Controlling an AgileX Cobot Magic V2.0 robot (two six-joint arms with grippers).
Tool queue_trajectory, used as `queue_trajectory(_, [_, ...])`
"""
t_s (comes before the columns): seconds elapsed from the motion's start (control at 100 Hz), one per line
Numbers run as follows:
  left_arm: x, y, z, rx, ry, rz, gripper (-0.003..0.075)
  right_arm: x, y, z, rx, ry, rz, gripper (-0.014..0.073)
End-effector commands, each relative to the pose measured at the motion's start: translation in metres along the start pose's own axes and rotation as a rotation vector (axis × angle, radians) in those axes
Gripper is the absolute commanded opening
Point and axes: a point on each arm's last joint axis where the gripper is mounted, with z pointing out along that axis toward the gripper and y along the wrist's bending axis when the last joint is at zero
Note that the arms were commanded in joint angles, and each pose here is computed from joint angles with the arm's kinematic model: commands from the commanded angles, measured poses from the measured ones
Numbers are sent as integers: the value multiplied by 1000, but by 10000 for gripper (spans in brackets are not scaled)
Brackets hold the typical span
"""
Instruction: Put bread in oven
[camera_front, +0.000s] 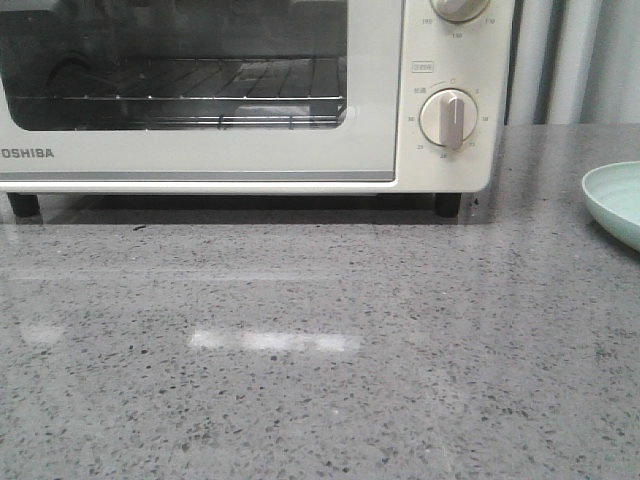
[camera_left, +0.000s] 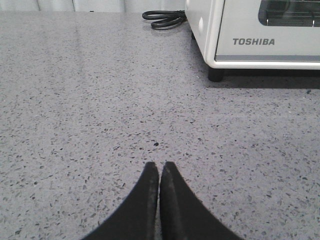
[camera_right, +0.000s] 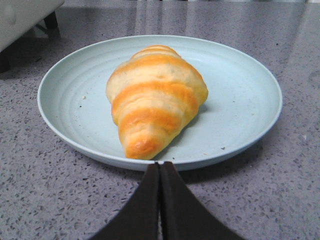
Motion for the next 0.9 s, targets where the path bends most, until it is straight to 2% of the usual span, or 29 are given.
queue_trajectory(0.0, [1, -1, 0, 3, -67, -3, -21, 1, -1, 0, 10, -36, -28, -69])
queue_trajectory(0.76, [1, -1, 0, 3, -69, -3, -21, 1, -1, 0, 19, -34, -56, -69])
queue_trajectory(0.89, [-6, -2, -1, 31, -145, -112, -21, -5, -1, -1, 10, -98, -34, -69])
